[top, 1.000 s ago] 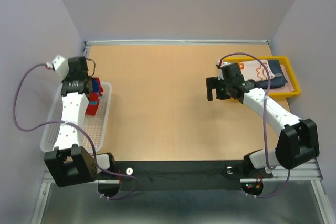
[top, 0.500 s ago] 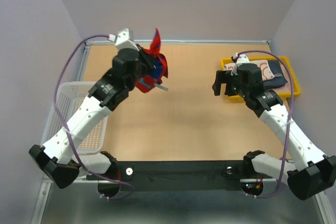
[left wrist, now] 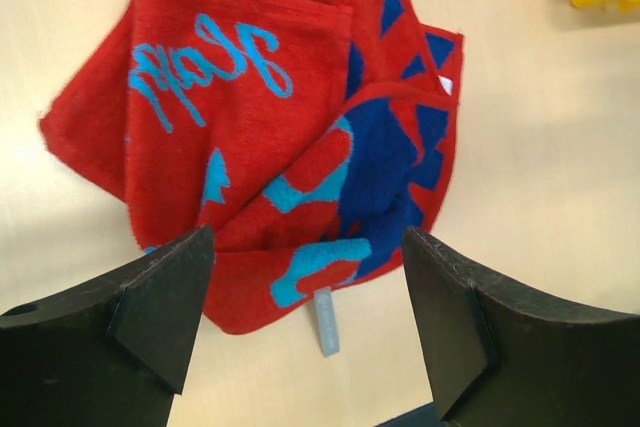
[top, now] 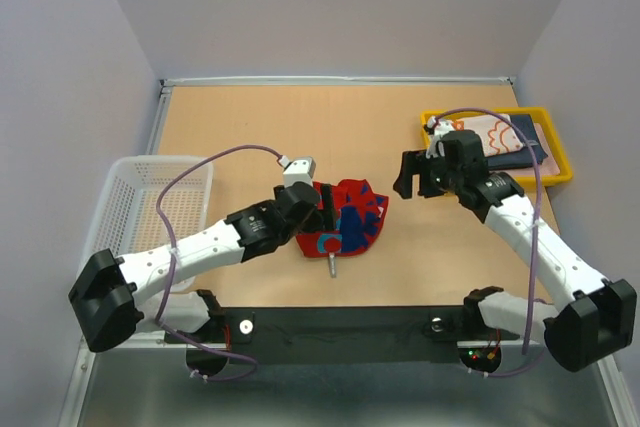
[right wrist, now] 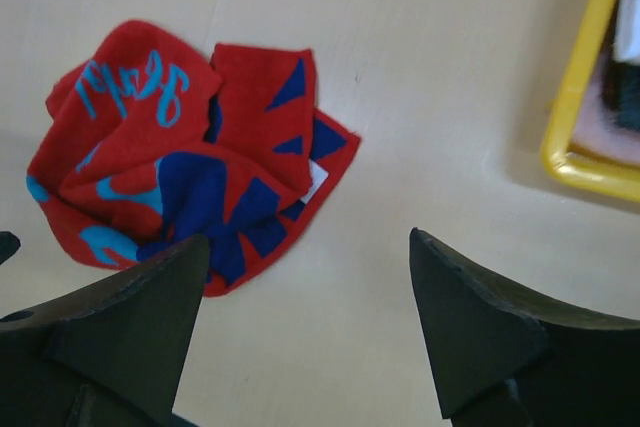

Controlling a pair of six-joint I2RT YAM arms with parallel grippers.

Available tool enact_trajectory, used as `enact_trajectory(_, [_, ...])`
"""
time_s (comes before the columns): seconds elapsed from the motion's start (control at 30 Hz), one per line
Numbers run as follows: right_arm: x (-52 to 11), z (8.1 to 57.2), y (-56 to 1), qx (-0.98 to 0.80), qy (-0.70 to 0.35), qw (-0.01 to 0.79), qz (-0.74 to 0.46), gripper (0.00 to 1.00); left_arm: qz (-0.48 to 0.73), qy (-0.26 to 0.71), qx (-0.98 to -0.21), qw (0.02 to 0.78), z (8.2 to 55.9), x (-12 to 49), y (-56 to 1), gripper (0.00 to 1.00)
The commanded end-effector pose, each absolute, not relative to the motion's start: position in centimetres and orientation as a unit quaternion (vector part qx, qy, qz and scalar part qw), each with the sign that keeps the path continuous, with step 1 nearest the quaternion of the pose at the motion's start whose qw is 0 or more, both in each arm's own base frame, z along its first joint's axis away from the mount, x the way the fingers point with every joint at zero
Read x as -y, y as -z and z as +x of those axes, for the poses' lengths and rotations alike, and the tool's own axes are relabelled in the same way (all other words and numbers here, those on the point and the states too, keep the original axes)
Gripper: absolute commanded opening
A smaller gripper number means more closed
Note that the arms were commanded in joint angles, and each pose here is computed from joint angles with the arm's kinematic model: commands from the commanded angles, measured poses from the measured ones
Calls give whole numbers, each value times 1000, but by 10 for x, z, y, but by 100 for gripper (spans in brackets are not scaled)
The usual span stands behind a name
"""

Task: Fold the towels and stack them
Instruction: Move the towel to the center of the board, then flatten out the crumpled towel

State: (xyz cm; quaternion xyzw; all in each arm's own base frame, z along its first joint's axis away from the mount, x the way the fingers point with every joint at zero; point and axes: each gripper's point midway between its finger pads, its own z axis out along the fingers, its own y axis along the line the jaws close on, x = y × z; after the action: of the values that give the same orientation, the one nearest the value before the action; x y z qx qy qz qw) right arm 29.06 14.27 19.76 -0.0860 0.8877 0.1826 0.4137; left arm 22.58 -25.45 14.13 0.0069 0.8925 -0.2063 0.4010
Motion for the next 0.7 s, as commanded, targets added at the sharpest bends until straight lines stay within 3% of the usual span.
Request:
enact_trajectory(0.0, [-161, 273, -160, -909, -231, 335, -91, 83, 36, 225, -898, 377, 212, 274, -136, 86])
enact_trajectory(0.23, [-165, 281, -99, -937, -194, 273, -96, 71, 27, 164, -921, 353, 217, 270, -97, 79])
enact_trajectory(0.4, [-161, 317, -90, -936, -151, 306, -83, 47, 61, 148, -899, 408, 253, 274, -136, 80])
enact_trajectory(0.5, [-169, 334, -80, -936, -149, 304, -95, 46, 101, 146, -878, 444, 289, 288, -173, 82])
enact_trajectory(0.67, [-173, 352, -66, -940, -132, 299, -101, 47, 146, 133, -883, 425, 326, 300, -164, 84])
